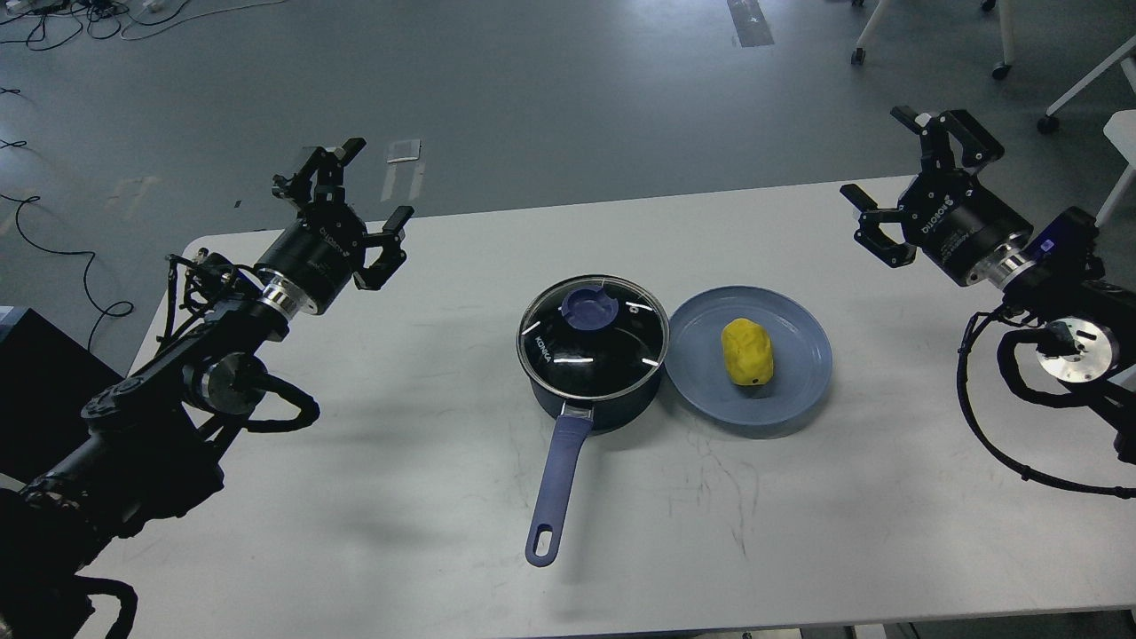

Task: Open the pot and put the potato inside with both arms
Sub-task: 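Move the left gripper toward the blue knob of the pot lid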

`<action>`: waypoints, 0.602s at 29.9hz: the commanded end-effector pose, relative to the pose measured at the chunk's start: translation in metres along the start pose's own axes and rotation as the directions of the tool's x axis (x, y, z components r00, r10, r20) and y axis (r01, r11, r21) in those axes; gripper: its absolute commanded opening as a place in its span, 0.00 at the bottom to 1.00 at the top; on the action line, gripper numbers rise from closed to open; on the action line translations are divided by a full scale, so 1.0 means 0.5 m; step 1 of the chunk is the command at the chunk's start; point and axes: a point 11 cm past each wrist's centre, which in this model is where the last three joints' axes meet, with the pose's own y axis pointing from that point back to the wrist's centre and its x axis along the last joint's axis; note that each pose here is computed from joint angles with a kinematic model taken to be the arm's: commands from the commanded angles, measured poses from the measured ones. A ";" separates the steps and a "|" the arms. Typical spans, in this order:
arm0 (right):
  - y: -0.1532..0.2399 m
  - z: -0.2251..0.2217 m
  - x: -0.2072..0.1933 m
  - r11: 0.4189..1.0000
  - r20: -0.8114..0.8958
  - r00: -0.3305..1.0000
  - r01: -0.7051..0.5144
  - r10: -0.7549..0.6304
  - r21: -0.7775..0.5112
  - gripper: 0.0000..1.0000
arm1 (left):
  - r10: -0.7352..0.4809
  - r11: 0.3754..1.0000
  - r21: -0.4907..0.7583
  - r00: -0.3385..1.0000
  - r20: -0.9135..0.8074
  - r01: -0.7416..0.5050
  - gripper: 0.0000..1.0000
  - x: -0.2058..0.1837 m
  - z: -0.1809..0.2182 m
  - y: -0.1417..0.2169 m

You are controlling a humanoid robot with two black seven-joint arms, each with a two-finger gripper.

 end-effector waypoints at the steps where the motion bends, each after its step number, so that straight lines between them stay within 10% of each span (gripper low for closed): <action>1: 0.003 -0.004 0.004 1.000 -0.006 1.000 -0.003 0.003 -0.001 1.00 | -0.003 1.000 0.004 1.000 -0.009 0.003 0.98 -0.006 -0.010 -0.001; 18: 0.005 -0.009 0.005 1.000 -0.008 1.000 -0.001 0.001 0.001 1.00 | -0.102 0.993 -0.026 0.968 0.230 0.111 0.98 -0.038 0.095 -0.060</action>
